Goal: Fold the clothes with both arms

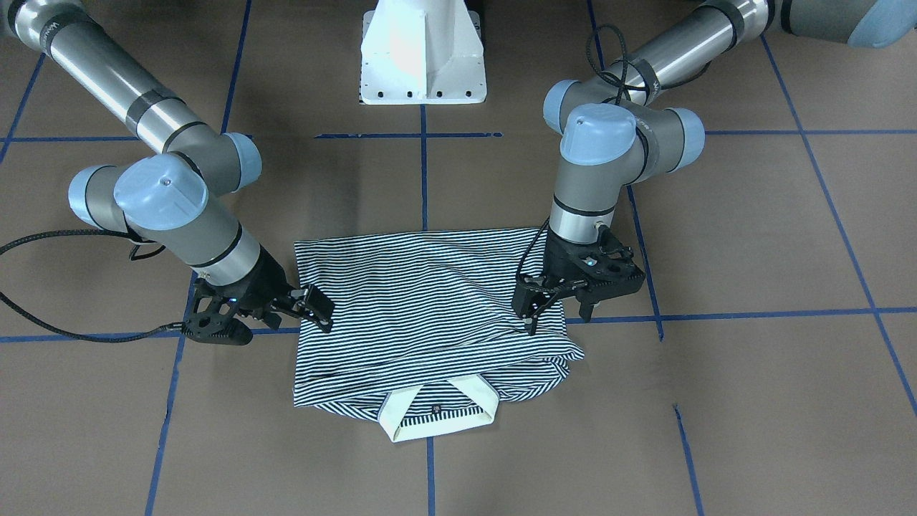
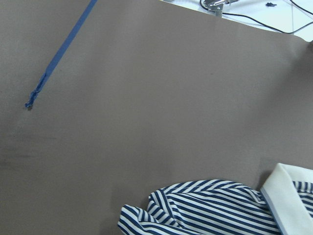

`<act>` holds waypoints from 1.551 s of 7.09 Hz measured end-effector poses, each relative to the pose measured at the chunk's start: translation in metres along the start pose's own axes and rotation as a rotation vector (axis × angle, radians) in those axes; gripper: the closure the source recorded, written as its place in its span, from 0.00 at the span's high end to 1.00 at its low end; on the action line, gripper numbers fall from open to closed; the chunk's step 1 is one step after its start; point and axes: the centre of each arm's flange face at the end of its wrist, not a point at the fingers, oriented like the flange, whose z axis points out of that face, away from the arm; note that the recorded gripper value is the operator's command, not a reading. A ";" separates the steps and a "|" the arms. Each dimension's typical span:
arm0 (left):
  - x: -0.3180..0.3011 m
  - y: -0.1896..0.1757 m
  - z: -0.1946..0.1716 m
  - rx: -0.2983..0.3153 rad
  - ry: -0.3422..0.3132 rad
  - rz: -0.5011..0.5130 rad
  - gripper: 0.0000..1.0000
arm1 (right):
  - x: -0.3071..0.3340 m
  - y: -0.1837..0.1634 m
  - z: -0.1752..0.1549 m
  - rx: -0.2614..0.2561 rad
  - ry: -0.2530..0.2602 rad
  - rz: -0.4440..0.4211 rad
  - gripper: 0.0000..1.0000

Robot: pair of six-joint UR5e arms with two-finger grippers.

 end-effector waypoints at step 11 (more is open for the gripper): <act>0.009 0.006 -0.040 -0.017 0.060 -0.023 1.00 | 0.026 0.116 0.028 -0.072 0.225 -0.003 0.00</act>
